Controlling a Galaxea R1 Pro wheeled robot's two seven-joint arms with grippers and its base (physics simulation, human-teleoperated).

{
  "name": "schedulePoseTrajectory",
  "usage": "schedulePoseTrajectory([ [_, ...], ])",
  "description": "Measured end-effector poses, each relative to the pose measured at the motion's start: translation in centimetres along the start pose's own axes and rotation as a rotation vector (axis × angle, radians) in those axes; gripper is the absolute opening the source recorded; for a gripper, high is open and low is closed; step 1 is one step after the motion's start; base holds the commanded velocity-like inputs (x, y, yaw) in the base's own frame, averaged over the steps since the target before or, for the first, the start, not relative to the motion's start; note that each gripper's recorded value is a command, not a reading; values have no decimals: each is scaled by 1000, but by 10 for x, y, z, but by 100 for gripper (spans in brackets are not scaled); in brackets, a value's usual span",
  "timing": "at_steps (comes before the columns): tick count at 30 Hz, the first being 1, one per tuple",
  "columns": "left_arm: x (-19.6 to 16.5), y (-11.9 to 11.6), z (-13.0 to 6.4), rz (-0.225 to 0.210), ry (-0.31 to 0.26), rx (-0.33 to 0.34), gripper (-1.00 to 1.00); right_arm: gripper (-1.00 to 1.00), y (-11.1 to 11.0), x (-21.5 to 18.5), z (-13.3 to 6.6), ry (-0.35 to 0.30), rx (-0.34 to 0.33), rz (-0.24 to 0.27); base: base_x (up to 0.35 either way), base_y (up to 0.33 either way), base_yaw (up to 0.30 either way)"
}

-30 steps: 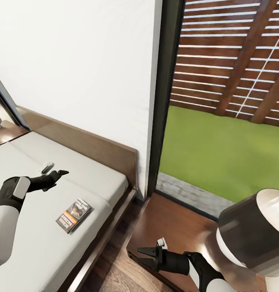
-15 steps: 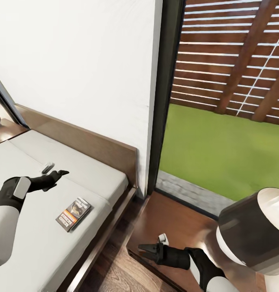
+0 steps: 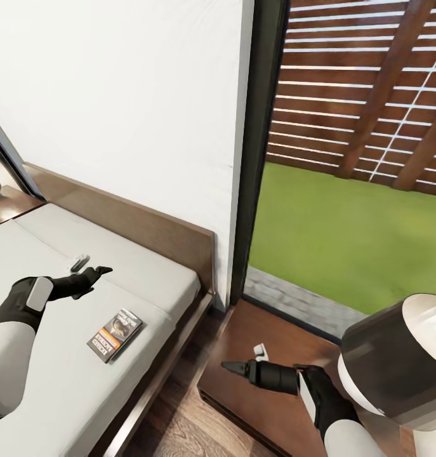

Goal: In the bedroom, move the book from the bed onto either nightstand, and place the two sandals side by side next to the bed.

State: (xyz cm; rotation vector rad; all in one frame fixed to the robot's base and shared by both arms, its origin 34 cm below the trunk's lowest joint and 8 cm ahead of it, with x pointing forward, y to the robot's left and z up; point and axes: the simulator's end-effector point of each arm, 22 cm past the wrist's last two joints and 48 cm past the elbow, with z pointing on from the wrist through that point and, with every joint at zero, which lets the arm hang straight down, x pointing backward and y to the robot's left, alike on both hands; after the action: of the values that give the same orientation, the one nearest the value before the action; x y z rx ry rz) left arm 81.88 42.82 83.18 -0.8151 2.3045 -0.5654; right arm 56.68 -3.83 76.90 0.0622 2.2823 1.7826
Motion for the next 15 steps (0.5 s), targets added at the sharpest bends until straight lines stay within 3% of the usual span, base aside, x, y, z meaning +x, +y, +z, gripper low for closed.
schedulePoseTrajectory([
  [8,2,1,1,-3,4,1,100,100,35,-20,-4,-86,-160,15,0,0,0],
  [15,12,7,4,-19,27,-8,100,100,42,-24,-6,-103,-190,17,0,0,0],
])
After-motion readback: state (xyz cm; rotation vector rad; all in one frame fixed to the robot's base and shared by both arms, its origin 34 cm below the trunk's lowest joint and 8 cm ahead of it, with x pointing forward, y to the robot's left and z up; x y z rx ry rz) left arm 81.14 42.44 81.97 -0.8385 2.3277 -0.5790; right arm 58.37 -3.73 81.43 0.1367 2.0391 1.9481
